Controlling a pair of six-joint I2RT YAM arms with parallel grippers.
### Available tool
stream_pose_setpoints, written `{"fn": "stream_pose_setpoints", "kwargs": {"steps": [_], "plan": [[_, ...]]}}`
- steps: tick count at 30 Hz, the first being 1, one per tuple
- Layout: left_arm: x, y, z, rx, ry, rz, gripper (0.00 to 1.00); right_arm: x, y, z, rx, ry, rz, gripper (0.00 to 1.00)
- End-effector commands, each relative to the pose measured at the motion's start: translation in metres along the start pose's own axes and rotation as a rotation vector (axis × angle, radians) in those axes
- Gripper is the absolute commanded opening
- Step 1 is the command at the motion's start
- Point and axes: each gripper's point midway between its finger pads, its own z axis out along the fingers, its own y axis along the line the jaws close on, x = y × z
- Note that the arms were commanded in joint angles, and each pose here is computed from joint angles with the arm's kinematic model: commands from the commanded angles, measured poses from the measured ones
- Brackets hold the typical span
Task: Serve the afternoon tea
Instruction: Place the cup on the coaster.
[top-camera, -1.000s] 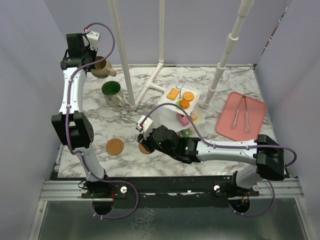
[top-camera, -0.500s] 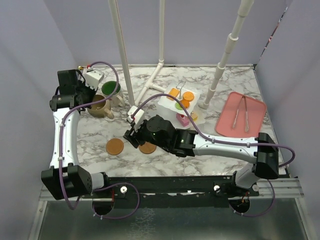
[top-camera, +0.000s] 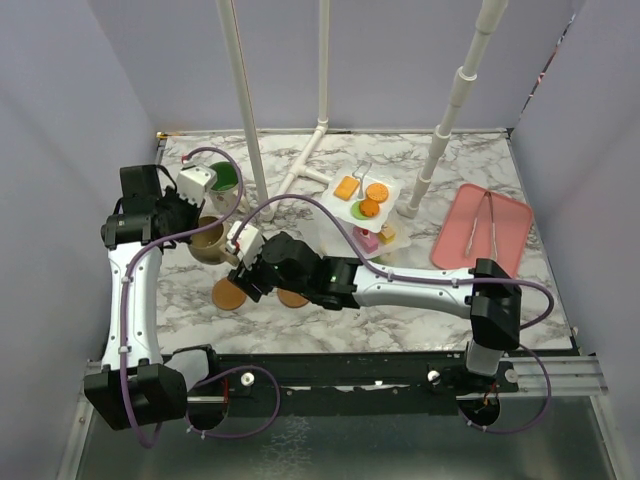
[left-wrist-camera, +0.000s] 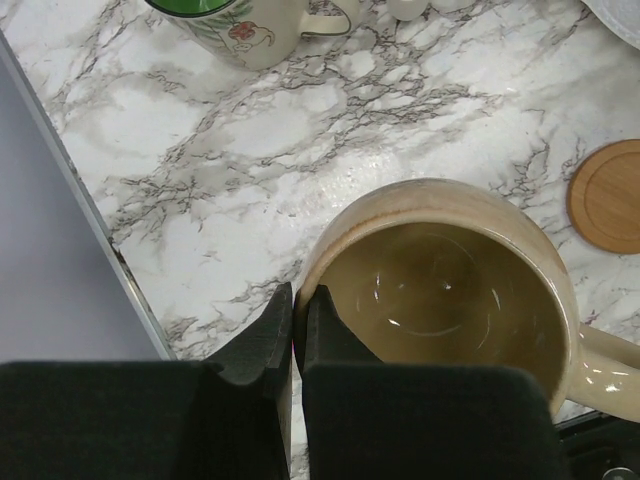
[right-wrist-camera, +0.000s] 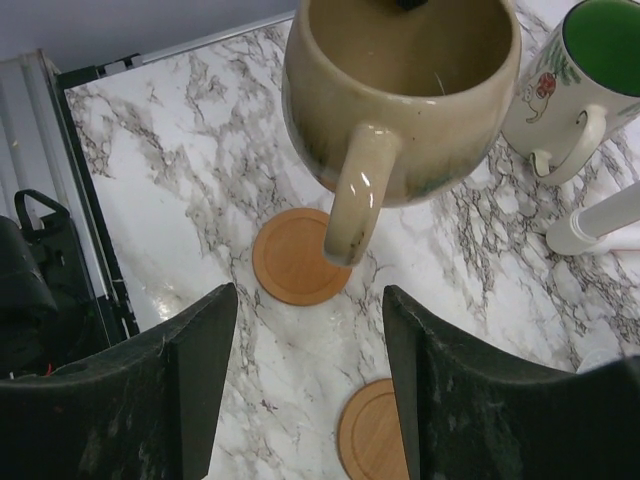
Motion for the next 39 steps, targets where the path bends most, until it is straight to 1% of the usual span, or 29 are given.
{"fn": "stream_pose_setpoints", "kwargs": {"steps": [1, 6, 8, 9, 12, 15, 16, 18, 19, 21, 22, 24, 25, 27, 29, 32, 39], "plan": [[-0.018, -0.017, -0.008, 0.044, -0.102, -0.005, 0.00, -0.004, 0.010, 0.009, -0.039, 0.013, -0.009, 0.65], [-0.014, -0.027, -0.007, 0.070, -0.107, -0.008, 0.00, 0.004, 0.007, 0.020, -0.010, 0.046, -0.013, 0.60], [-0.012, -0.031, -0.007, 0.083, -0.106, -0.011, 0.00, 0.008, 0.004, 0.025, 0.006, 0.059, -0.021, 0.55], [-0.012, -0.033, -0.007, 0.090, -0.111, -0.009, 0.00, 0.012, 0.003, 0.028, 0.014, 0.073, -0.027, 0.51], [-0.016, -0.038, -0.011, 0.103, -0.136, 0.000, 0.00, 0.022, -0.002, 0.032, 0.048, 0.103, -0.041, 0.33], [-0.021, -0.046, -0.015, 0.140, -0.156, 0.006, 0.00, 0.030, -0.007, 0.033, 0.076, 0.108, -0.051, 0.06], [-0.022, -0.049, -0.015, 0.154, -0.160, 0.006, 0.00, 0.032, -0.009, 0.032, 0.086, 0.108, -0.054, 0.01], [-0.024, -0.054, -0.015, 0.179, -0.169, 0.000, 0.01, 0.035, -0.012, 0.029, 0.100, 0.097, -0.055, 0.00], [-0.026, -0.055, -0.016, 0.187, -0.175, -0.003, 0.08, 0.038, -0.014, 0.026, 0.109, 0.097, -0.056, 0.00], [-0.029, -0.057, -0.016, 0.202, -0.181, -0.013, 0.29, 0.034, -0.018, 0.018, 0.129, 0.042, -0.041, 0.01], [-0.030, -0.057, -0.015, 0.205, -0.182, -0.020, 0.36, 0.032, -0.019, 0.012, 0.133, 0.014, -0.033, 0.00], [-0.032, -0.055, -0.013, 0.208, -0.180, -0.035, 0.54, 0.030, -0.022, 0.001, 0.144, -0.021, -0.013, 0.00], [-0.033, -0.055, -0.012, 0.208, -0.178, -0.040, 0.59, 0.030, -0.023, -0.004, 0.149, -0.034, -0.003, 0.01], [-0.035, -0.052, -0.010, 0.203, -0.177, -0.046, 0.67, 0.032, -0.025, -0.014, 0.158, -0.059, 0.019, 0.01], [-0.037, -0.050, -0.010, 0.199, -0.184, -0.046, 0.78, 0.037, -0.027, -0.024, 0.169, -0.074, 0.041, 0.00], [-0.041, -0.046, -0.010, 0.183, -0.193, -0.044, 0.81, 0.046, -0.032, -0.037, 0.187, -0.090, 0.056, 0.00], [-0.040, -0.043, -0.006, 0.174, -0.189, -0.038, 0.82, 0.074, -0.032, -0.058, 0.208, -0.089, 0.120, 0.00]]}}
